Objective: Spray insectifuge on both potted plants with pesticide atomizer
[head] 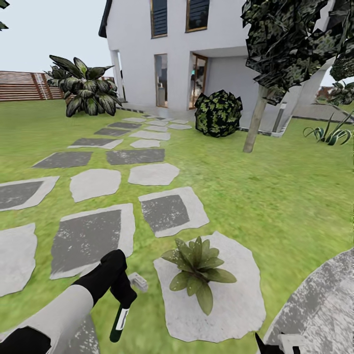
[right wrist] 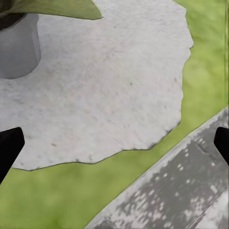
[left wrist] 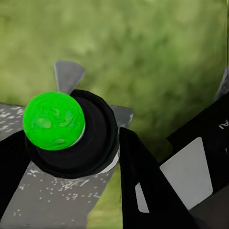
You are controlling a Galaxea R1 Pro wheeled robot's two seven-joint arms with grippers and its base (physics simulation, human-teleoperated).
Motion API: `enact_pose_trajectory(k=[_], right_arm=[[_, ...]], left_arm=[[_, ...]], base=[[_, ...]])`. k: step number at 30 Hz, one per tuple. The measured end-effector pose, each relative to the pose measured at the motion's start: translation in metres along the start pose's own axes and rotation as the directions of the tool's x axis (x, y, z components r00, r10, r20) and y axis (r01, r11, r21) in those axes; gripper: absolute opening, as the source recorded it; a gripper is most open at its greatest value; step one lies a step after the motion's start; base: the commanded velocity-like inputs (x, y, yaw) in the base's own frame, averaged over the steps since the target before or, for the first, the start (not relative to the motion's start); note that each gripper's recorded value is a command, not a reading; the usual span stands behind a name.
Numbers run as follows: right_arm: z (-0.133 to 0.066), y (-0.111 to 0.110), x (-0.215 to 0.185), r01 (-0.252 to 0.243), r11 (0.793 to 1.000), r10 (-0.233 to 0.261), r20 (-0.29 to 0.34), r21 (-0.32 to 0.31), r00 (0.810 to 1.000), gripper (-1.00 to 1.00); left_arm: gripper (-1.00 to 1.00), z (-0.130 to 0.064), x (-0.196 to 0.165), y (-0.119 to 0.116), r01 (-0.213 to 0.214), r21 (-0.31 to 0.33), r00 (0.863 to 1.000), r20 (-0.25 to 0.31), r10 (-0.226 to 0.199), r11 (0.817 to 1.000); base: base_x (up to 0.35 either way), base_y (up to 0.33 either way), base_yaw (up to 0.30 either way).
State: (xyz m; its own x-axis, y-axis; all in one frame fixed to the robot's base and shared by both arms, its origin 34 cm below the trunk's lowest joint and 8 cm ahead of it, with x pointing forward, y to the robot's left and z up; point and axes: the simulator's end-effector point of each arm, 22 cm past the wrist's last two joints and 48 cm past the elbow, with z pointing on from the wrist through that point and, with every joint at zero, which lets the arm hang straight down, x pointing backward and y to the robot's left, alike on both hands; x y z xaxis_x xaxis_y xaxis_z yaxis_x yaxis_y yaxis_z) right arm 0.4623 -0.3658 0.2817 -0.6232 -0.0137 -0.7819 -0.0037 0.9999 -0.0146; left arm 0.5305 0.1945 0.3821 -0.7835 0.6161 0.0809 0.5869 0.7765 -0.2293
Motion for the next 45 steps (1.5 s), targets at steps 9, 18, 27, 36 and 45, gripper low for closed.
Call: enact_pose_trajectory(k=[9, 18, 27, 36, 45], right_arm=[[0.0, 0.0, 0.0, 0.0, 1.0, 0.0, 0.0, 0.0, 1.0, 1.0], [0.0, 0.0, 0.0, 0.0, 1.0, 0.0, 0.001, -0.001, 1.0, 1.0], [0.0, 0.0, 0.0, 0.0, 1.0, 0.0, 0.001, -0.001, 1.0, 1.0], [0.0, 0.001, 0.0, 0.0, 1.0, 0.0, 0.0, -0.001, 1.0, 1.0], [0.0, 0.001, 0.0, 0.0, 1.0, 0.0, 0.0, -0.001, 1.0, 1.0]], left_arm=[[-1.0, 0.0, -0.001, 0.0, 0.0, 0.0, 1.0, 0.002, 0.0, 1.0], [-1.0, -0.001, -0.001, 0.0, 0.0, -0.001, 1.0, 0.005, 0.0, 1.0], [-1.0, -0.001, -0.001, 0.0, 0.001, -0.001, 1.0, 0.004, -0.001, 1.0], [-1.0, -0.002, 0.0, 0.001, 0.0, -0.002, 1.0, 0.001, 0.0, 1.0], [-1.0, -0.013, 0.018, 0.038, 0.028, -0.053, 0.999, -0.022, -0.029, 0.998]], base=[[-0.023, -0.272, 0.106], [-0.064, -0.272, 0.023], [0.064, -0.271, 0.0], [0.12, -0.135, 0.0], [0.001, -0.001, 0.0]])
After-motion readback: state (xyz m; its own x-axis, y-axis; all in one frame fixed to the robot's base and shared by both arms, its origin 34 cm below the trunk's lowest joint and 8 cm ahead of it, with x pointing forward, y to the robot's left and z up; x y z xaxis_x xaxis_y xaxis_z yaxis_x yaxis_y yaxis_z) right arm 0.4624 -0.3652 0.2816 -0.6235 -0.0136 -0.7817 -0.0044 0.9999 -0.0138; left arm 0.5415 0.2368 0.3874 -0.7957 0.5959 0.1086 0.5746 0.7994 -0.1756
